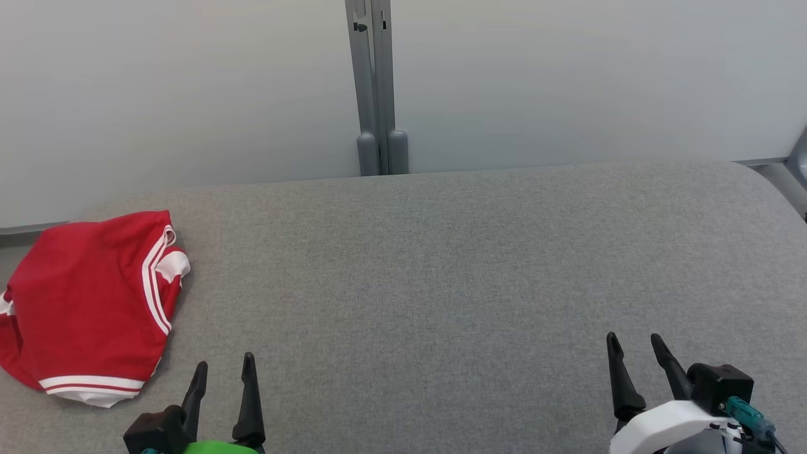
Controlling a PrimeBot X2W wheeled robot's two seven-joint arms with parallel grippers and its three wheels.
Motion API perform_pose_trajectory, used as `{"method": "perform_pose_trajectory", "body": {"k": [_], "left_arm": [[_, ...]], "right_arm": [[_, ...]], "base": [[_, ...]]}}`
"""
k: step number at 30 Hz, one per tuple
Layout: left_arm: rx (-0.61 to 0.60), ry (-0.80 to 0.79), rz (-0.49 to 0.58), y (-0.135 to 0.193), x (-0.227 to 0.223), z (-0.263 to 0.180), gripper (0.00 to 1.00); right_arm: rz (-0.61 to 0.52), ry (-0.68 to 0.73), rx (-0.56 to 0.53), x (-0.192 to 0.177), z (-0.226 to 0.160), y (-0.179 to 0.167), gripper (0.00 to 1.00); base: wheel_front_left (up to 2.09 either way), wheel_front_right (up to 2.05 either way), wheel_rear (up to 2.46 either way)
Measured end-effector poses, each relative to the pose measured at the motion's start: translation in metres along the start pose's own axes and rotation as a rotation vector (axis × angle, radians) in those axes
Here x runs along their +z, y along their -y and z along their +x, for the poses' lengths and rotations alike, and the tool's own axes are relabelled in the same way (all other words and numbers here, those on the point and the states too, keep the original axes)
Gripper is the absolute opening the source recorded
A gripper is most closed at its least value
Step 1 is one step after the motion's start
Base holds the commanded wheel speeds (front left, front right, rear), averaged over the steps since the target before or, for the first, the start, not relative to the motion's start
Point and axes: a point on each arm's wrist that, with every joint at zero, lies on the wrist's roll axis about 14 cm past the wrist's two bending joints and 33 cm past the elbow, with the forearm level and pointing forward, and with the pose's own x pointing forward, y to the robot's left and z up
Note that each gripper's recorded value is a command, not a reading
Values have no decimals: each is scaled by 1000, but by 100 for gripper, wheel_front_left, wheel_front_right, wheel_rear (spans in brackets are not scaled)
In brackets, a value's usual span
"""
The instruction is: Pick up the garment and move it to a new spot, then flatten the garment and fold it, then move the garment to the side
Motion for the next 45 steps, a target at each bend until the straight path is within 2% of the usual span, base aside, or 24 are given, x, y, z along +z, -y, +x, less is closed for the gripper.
{"method": "perform_pose_trajectory", "body": {"k": [27, 45], "left_arm": [[-57, 38, 172, 11, 2, -10, 100], [-30, 41, 164, 3, 3, -14, 100]], "right_arm": [[-188, 35, 63, 5, -6, -12, 100], [-186, 24, 62, 1, -6, -11, 100]], "base": [[0, 0, 0], [0, 0, 0]]}}
